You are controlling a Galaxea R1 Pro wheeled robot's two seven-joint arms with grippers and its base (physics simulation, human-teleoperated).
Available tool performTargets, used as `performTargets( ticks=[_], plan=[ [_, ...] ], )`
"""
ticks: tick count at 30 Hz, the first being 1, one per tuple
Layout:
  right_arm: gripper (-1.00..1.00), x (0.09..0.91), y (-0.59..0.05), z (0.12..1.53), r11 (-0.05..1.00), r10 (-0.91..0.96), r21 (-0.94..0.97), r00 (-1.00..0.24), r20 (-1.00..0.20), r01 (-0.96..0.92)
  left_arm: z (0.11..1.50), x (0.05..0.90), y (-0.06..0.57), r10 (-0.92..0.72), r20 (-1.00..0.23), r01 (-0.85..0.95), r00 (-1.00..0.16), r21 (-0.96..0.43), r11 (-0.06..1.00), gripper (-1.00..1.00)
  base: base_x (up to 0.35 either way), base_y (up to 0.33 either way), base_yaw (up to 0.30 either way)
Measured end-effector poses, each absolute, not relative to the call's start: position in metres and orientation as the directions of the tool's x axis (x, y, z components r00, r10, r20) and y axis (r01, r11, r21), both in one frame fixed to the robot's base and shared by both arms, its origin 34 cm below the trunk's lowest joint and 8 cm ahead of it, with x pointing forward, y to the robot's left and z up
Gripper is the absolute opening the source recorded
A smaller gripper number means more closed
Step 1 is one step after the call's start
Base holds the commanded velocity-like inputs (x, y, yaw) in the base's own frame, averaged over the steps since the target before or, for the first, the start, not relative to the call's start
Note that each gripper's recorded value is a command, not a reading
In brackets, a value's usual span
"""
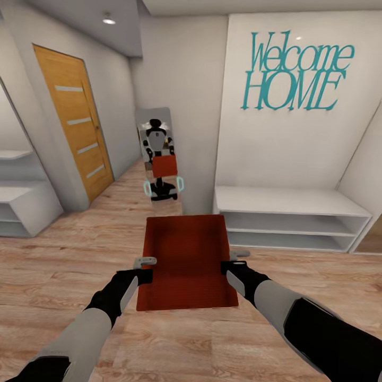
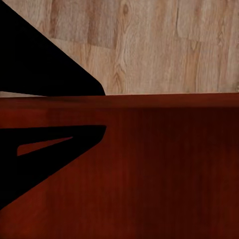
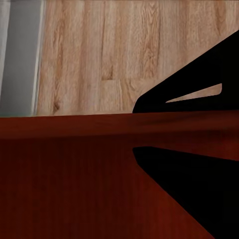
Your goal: Move the two storage containers from the living room to the garage. In the garage, place one container on the floor and stack the other container on top of it (either order is fine).
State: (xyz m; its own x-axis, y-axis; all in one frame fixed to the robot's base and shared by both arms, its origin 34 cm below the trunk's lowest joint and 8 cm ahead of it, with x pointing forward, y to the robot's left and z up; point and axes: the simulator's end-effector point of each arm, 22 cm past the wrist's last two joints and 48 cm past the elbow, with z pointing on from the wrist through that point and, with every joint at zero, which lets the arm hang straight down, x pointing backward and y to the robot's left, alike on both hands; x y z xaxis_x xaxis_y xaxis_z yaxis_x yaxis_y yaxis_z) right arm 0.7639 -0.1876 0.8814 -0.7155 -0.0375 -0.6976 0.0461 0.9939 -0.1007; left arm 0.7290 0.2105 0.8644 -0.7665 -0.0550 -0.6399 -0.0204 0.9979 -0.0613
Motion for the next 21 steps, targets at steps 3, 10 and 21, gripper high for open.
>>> performTargets(
  ticks=[3,10,21],
  plan=[
    [-1.0,0.7639,-0.1873,0.8814,0.994,-0.038,-0.1,-0.715,-0.698,0.046,0.8644,0.729,0.2108,-0.055,-0.64,-0.02,-0.766,-0.061,0.998,-1.0,0.324,0.0,0.21],
    [-1.0,0.7639,-0.1872,0.8814,0.994,-0.038,-0.1,-0.715,-0.698,0.046,0.8644,0.729,0.2108,-0.055,-0.64,-0.02,-0.766,-0.061,0.998,-1.0,0.324,0.0,0.26],
    [-1.0,0.7639,-0.1872,0.8814,0.994,-0.038,-0.1,-0.715,-0.698,0.046,0.8644,0.729,0.2109,-0.055,-0.64,-0.02,-0.766,-0.061,0.998,-1.0,0.324,0.0,0.268]
  ],
)
